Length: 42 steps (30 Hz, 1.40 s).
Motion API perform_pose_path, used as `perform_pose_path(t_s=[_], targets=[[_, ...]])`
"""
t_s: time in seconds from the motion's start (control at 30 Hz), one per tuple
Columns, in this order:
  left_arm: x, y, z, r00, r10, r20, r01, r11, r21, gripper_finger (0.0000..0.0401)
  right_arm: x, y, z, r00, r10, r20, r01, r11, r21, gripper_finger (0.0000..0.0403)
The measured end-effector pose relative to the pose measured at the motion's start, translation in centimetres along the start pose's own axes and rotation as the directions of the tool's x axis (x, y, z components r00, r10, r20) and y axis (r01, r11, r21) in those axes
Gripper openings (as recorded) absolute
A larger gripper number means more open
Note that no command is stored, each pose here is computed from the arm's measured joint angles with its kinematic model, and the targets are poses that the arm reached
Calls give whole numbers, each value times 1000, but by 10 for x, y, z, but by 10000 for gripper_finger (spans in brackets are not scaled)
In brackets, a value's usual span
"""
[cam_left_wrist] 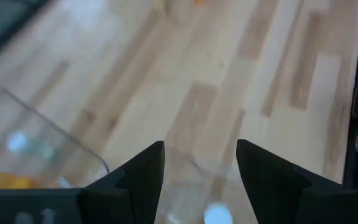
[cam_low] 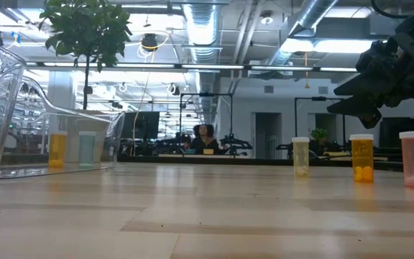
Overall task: Pick and place medicine bottles into bin by pill shape (circle, oval)
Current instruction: Put the yellow tablet bottle into the top transparent bin
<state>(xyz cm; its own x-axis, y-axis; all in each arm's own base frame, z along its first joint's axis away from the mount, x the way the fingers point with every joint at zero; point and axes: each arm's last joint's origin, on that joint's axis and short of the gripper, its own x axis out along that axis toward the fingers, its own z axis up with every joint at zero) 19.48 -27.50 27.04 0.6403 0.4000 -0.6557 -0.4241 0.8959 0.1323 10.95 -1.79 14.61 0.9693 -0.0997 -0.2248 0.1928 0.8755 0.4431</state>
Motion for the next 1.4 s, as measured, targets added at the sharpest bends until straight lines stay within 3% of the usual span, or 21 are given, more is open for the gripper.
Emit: perform_pose_path(t_s=[0.27, 0.47, 0.6, 0.73, 0.93, 1.13, 1.27, 1.4], targets=[[30, 15, 59, 970, 151, 191, -161, 986, 33, 195, 0, 0, 0, 1000, 0, 0, 0, 1000, -1, 225], [81, 37, 103, 938, 285, 198, -306, 948, 86, 195, 0, 0, 0, 1000, 0, 0, 0, 1000, -1, 225], [111, 49, 132, 932, 306, 195, -334, 934, 126, 195, 0, 0, 0, 1000, 0, 0, 0, 1000, -1, 225], [133, 55, 163, 951, 220, 217, -258, 952, 167, 195, 0, 0, 0, 1000, 0, 0, 0, 1000, -7, 225], [171, 67, 192, 952, -20, 305, -55, 970, 237, 195, 0, 0, 0, 1000, 0, 0, 0, 1000, -10, 225], [222, 94, 180, 911, -134, 390, 46, 973, 226, 195, 0, 0, 0, 1000, 0, 0, 0, 1000, -10, 225], [250, 120, 169, 859, -244, 450, 176, 966, 188, 196, 0, 0, 0, 1000, 0, 0, 0, 1000, -16, 225], [269, 143, 159, 862, -286, 418, 252, 958, 136, 213, 0, 0, 0, 1000, 0, 0, 0, 1000, -18, 225]])
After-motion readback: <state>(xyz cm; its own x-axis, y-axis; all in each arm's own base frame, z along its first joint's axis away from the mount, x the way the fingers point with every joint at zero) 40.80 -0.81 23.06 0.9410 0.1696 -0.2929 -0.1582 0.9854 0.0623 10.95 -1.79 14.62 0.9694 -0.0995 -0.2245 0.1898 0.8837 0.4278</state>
